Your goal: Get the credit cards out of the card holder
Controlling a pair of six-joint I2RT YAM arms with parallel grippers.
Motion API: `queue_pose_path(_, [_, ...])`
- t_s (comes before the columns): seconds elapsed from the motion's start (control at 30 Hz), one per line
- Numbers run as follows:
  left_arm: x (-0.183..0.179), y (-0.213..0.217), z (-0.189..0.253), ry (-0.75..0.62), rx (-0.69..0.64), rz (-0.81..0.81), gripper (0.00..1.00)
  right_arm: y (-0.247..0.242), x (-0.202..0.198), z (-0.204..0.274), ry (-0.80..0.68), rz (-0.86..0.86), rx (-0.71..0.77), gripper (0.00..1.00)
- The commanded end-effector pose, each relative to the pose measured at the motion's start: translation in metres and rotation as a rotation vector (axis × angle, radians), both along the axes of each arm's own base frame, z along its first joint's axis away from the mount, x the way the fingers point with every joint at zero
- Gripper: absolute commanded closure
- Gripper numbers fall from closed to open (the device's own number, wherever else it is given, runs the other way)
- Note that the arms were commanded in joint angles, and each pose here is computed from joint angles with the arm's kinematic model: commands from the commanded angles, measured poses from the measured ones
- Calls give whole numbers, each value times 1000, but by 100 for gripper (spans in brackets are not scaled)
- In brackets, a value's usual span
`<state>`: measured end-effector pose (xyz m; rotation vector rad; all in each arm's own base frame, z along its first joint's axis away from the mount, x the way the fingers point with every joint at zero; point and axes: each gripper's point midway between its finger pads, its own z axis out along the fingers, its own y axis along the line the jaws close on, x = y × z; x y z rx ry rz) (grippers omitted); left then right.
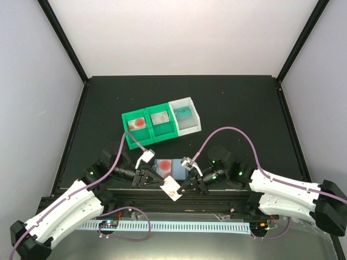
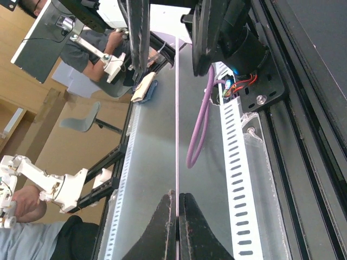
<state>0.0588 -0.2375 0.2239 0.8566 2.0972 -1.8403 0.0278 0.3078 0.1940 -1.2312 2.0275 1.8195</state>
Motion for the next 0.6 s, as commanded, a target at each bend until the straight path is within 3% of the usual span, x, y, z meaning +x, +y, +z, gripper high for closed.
queue_pose_path(0.0, [-6,0,10,-20,-35,-52,75,6,0,16,-26,35,50,99])
queue_pose_path(0.13, [-7,1,13,-31,-37,-56,98,9,2,15,-21,30,38,99])
queue_pose_path(0.3, [-1,2,10,-50,-12,-11,98,10,10,9,-44,-22,12,96])
queue_pose_path(0.57, [22,5,1,-68,62,147,98,-2,39,7,-127,-246,-35,56])
